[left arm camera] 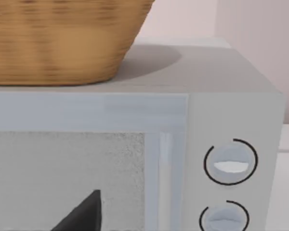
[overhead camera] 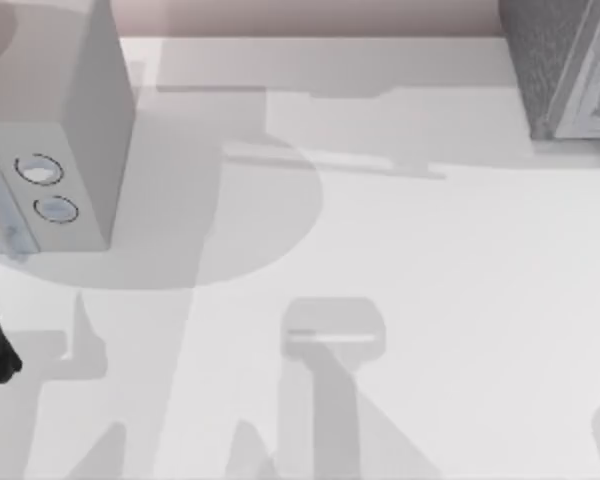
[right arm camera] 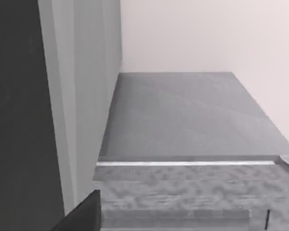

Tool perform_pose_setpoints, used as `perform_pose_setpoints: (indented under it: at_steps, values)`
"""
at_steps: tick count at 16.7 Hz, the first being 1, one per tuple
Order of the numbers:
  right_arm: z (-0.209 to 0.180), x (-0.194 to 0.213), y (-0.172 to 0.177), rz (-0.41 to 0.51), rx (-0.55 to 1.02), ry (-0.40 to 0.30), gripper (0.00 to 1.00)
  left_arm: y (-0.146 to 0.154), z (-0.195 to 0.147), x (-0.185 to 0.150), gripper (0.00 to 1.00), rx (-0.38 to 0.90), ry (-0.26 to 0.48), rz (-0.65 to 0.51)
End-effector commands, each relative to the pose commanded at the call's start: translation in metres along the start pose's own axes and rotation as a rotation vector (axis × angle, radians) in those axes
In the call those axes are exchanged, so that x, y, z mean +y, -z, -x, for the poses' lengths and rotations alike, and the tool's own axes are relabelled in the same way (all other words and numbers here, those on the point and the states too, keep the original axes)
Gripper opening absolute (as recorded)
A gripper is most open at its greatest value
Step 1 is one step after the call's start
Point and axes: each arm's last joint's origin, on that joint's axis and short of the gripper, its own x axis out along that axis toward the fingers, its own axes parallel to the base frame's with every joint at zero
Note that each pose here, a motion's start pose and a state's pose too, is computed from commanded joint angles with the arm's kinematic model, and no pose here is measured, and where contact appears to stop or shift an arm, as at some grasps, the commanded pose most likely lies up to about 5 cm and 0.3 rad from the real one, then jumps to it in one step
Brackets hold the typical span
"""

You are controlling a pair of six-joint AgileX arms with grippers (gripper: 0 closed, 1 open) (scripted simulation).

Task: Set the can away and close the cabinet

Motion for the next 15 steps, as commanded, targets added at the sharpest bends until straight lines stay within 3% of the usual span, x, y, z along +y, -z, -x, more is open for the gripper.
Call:
perform_pose_setpoints:
  at_steps: [7,15]
  values:
    - [-0.045,0.116,0.001,-0.002,0.001,0.000,1.00,0.000,0.000,0.000,1.00,0.000,0.000,0.000]
    - [-0.027,0.229,0.001,0.002,0.002,0.000,1.00,0.000,0.000,0.000,1.00,0.000,0.000,0.000]
